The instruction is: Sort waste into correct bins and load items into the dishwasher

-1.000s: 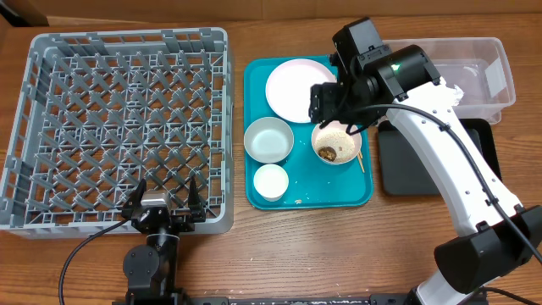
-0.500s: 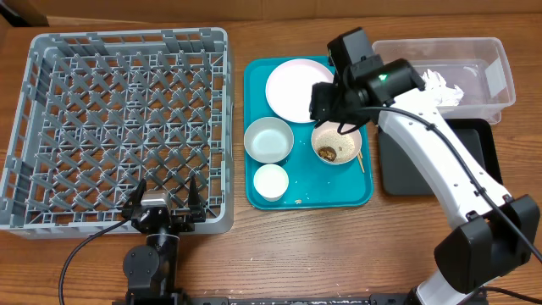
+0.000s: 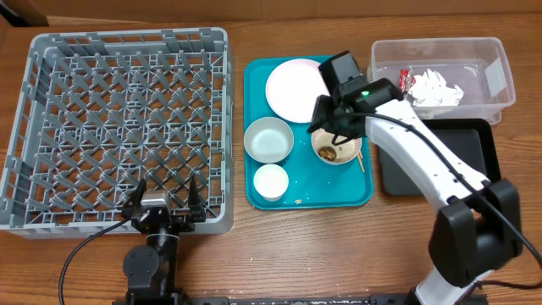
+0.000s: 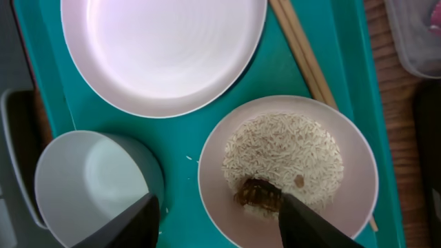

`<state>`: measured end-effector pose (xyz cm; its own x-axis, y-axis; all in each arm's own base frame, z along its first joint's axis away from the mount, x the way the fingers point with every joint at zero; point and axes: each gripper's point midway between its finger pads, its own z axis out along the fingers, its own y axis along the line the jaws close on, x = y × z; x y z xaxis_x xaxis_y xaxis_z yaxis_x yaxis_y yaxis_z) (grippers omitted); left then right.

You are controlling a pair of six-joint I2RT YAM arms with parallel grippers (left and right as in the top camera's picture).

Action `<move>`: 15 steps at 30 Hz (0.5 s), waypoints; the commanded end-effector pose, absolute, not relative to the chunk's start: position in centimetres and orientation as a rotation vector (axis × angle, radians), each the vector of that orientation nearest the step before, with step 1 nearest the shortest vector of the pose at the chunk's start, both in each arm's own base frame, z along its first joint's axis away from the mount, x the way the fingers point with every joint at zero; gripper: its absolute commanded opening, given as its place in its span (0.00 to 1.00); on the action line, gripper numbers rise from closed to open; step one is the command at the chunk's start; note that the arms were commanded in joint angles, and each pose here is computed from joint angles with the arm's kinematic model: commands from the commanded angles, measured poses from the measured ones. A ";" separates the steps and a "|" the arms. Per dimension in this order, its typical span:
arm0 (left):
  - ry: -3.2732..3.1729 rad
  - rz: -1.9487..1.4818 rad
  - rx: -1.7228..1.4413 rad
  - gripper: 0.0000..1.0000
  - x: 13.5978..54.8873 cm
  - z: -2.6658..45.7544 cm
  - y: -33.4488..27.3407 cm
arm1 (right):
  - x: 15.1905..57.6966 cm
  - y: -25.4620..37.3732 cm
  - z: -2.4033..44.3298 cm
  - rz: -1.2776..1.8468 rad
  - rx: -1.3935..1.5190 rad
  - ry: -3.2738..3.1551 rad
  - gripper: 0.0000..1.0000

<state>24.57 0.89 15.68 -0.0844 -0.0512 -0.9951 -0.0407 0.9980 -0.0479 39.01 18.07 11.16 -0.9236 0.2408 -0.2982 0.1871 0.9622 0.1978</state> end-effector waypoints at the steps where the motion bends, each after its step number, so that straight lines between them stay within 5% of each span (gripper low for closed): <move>1: 1.650 0.008 -0.063 1.00 24.6 15.6 1.0 | 38.6 18.5 8.9 0.152 0.214 2.832 0.57; 9: 1.650 0.008 -0.063 1.00 24.6 15.6 1.0 | 37.8 19.3 5.8 0.078 0.015 2.906 0.50; 15: 1.650 0.009 -0.063 1.00 24.6 15.6 1.0 | 37.5 19.3 5.0 0.053 -0.020 2.929 0.34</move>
<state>24.57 0.89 15.68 -0.0844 -0.0512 -0.9951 -0.0407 0.9980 -0.0479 37.65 19.47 5.79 -0.9749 0.0256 -0.2211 0.0113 0.9978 0.0661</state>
